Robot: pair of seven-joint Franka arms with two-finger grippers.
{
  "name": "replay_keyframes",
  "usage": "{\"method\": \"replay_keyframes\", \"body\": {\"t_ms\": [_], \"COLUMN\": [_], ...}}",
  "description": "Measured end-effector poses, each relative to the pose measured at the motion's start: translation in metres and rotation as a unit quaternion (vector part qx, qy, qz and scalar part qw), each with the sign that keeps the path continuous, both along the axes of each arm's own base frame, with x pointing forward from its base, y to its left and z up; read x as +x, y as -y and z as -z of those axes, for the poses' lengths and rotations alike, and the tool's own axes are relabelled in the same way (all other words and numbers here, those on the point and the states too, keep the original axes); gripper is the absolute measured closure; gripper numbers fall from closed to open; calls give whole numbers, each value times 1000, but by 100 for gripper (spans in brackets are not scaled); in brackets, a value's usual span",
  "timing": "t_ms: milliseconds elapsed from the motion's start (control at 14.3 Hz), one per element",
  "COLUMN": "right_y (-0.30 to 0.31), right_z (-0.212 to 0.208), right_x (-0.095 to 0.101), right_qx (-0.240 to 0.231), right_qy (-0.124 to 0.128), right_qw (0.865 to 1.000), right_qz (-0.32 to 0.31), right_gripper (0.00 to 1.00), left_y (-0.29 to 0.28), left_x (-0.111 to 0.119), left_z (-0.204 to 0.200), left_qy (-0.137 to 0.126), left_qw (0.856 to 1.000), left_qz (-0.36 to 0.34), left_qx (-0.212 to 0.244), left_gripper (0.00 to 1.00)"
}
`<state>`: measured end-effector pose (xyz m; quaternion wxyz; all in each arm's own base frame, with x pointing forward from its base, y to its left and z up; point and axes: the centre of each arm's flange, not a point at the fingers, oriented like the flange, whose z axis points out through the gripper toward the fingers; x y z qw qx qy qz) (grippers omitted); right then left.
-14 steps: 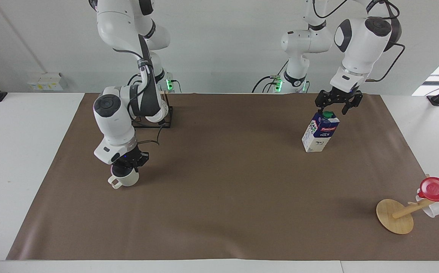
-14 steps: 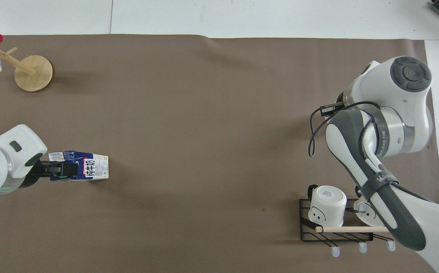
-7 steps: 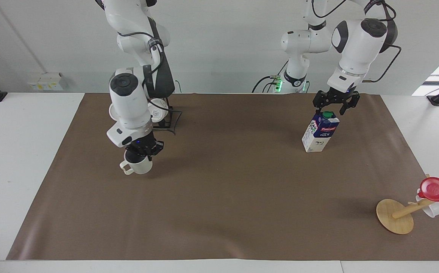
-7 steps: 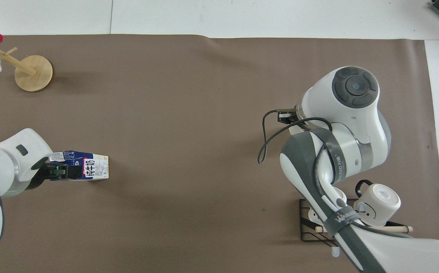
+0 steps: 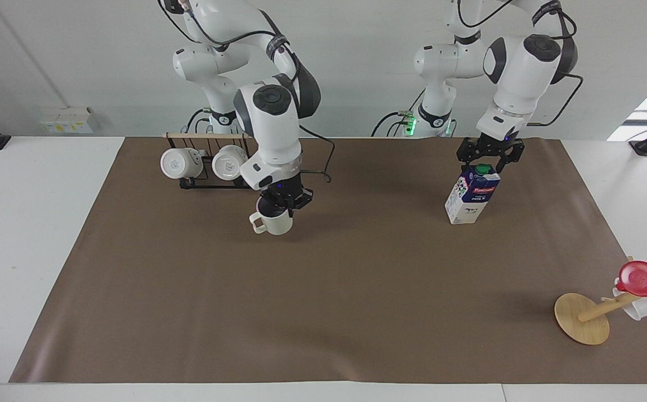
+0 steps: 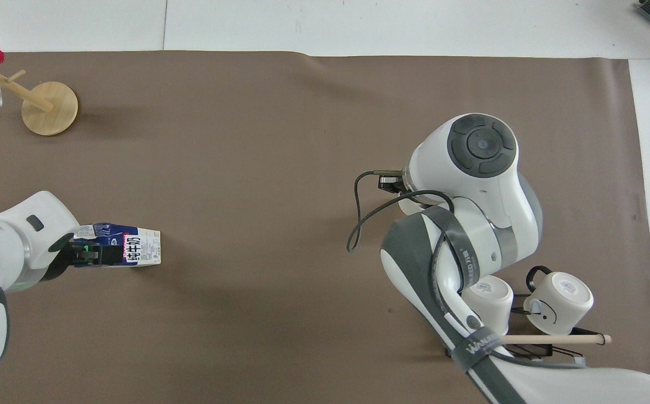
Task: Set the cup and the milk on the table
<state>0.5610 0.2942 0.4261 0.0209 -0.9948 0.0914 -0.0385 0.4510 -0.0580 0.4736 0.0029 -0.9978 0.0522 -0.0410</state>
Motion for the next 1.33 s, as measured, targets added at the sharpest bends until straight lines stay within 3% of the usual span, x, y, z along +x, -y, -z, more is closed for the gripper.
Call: {"method": "replay_keyframes", "body": {"t_ms": [210,560,1191,1261,1331], "right_y": [-33,-71,-71,-71,-71], "right_z": [14,56,78,78,80], "right_x": [-7,-24,-31,-32,-32], "right_qx": [15,14,5,5,4], "right_qy": [16,12,9,9,8], "right_qw": [1000,1000,1000,1000,1000], "right_qz": [18,24,17,17,17], "right_gripper": [96,96,96,91,79], "left_y": [0,0,-1,-1,-1], "left_x": [0,-1,-1,0,0], "left_z": [0,2,6,6,5], "left_qy": [2,6,14,15,17], "left_qw": [1000,1000,1000,1000,1000], "left_qz": [0,0,2,5,10], "left_qx": [0,-1,-1,-1,-1], "left_gripper": [0,0,0,0,0]}}
